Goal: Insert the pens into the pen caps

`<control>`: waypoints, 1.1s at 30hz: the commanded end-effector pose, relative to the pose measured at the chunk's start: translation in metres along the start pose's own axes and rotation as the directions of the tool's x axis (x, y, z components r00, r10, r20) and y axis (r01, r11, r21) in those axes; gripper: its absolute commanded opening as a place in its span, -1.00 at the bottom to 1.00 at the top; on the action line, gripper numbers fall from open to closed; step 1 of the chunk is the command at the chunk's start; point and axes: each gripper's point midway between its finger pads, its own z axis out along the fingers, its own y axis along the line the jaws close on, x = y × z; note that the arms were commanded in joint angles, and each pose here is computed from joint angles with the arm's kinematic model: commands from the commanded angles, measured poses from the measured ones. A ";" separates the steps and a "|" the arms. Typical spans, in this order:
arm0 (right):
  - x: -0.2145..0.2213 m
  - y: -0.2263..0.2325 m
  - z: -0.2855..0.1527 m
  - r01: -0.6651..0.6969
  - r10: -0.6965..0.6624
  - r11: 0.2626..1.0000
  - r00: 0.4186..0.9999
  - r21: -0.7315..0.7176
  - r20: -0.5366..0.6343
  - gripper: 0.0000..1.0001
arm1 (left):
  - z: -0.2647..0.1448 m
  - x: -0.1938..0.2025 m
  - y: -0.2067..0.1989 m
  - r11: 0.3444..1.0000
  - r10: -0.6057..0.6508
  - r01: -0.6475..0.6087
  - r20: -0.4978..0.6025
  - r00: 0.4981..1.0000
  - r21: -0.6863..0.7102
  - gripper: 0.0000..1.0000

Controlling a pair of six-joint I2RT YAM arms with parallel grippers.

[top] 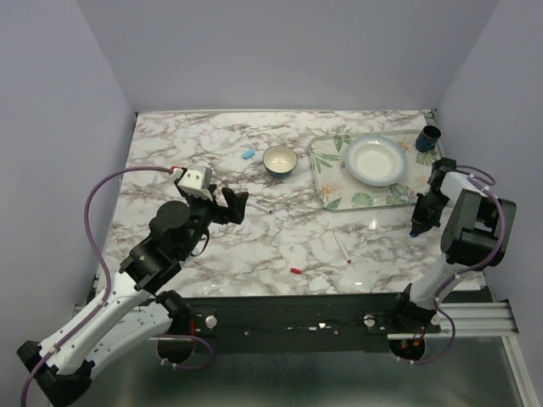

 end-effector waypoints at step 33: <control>0.146 0.314 -0.051 0.668 -0.589 -0.648 -0.744 0.365 0.317 -0.96 | -0.075 -0.074 0.062 0.971 -0.043 0.134 0.409 0.911 -0.196 0.97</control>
